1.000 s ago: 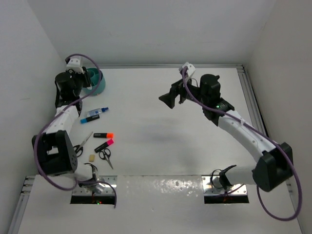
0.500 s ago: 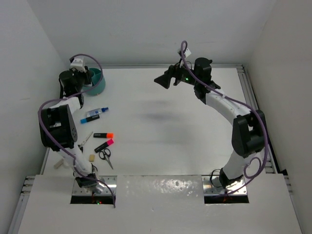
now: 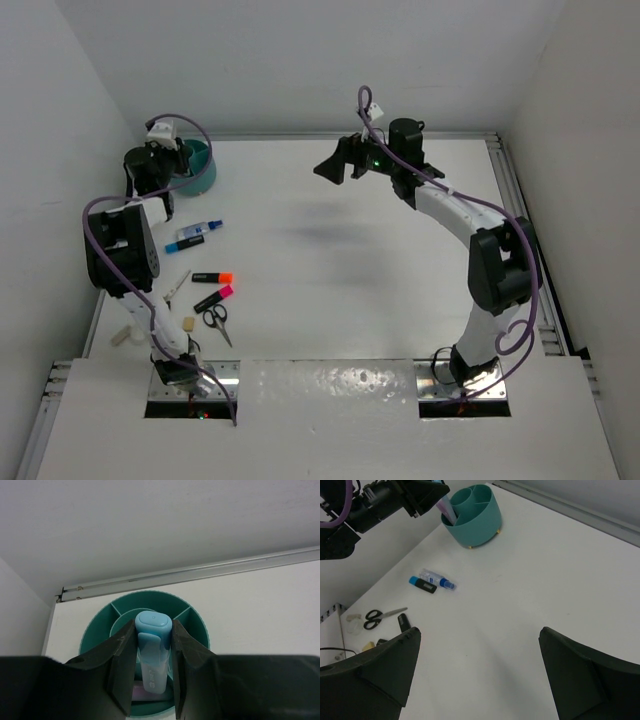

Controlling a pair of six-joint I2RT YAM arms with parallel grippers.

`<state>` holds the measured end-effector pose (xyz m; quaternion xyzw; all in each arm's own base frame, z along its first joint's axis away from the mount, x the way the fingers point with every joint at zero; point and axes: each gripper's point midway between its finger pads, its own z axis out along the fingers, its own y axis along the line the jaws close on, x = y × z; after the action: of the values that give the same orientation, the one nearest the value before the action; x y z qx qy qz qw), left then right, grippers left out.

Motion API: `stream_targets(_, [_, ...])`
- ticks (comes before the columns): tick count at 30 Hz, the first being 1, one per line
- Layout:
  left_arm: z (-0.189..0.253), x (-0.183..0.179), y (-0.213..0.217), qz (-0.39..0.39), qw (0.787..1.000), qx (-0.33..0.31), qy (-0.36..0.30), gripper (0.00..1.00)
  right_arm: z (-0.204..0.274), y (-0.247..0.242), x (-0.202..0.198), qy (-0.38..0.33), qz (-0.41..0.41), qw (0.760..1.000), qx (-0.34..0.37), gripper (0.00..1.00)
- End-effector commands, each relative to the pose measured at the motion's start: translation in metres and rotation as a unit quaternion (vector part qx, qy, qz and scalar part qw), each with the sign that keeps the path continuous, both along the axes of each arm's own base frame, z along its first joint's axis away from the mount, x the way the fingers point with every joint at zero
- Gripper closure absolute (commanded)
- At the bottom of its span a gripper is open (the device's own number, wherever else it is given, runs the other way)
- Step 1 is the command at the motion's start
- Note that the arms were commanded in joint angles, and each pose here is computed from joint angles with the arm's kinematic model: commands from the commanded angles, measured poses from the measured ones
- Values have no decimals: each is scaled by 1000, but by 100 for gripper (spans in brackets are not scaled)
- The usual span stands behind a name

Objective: Sort the stationery into containers
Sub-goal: Place the pen in the storage box.

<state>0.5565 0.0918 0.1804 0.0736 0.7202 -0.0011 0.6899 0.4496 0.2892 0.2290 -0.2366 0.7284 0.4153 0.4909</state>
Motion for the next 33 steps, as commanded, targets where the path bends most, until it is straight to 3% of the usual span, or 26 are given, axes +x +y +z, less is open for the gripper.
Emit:
stream_targets(1, [7, 3, 8, 0, 1000, 15, -27, 100, 19, 1, 6, -36, -6, 999, -7, 1])
stream_targets(4, [2, 3, 10, 3, 1000, 15, -22, 97, 18, 2, 4, -33, -5, 999, -9, 1])
stream_targets(5, [4, 2, 10, 1, 1000, 14, -21, 79, 19, 2, 3, -32, -4, 999, -10, 1])
stream_targets(7, [5, 0, 11, -4, 1000, 12, -20, 56, 19, 3, 0, -34, -1, 999, -14, 1])
stream_targets(8, [5, -2, 12, -9, 1000, 10, -14, 30, 19, 4, -2, -35, 1, 999, -15, 1])
stream_targets(10, [15, -4, 10, -21, 1000, 14, -17, 6, 23, 4, -6, -39, 4, 999, -18, 1])
stream_targets(11, [19, -6, 11, -29, 999, 12, -16, 0, 20, 3, -8, -38, 5, 999, -20, 1])
stream_targets(18, [98, -29, -12, -117, 991, 41, -55, 0, 29, 4, -40, -57, 19, 998, -34, 1])
stream_targets(21, [111, -44, -23, -142, 987, 64, -40, 0, 29, 1, -61, -62, 25, 997, -46, 1])
stream_targets(22, [100, -50, -26, -148, 987, 62, -5, 0, 31, -2, -72, -70, 27, 996, -52, 1])
stream_targets(24, [94, -61, -38, -173, 976, 130, 21, 12, 28, -5, -84, -72, 29, 995, -58, 1])
stream_targets(25, [63, -78, -50, -200, 966, 131, 96, 37, 14, -7, -94, -62, 32, 995, -67, 1])
stream_targets(26, [51, -81, -61, -224, 944, 217, 109, 52, 22, -12, -100, -76, 22, 995, -64, 1])
stream_targets(27, [20, -101, -69, -245, 927, 222, 175, 68, 11, -14, -108, -69, 24, 995, -72, 1])
stream_targets(28, [5, -108, -78, -268, 903, 272, 197, 71, 9, -15, -113, -69, 23, 995, -73, 1])
stream_targets(29, [-13, -115, -82, -284, 889, 277, 228, 71, 15, -18, -117, -78, 15, 994, -73, 1])
stream_targets(30, [-25, -122, -86, -297, 878, 277, 252, 65, 13, -19, -121, -78, 16, 994, -76, 1])
stream_targets(31, [-44, -130, -92, -317, 859, 274, 294, 45, 6, -21, -125, -72, 15, 994, -81, 1])
stream_targets(33, [-59, -135, -95, -329, 844, 262, 334, 34, 7, -24, -131, -72, 12, 994, -83, 1])
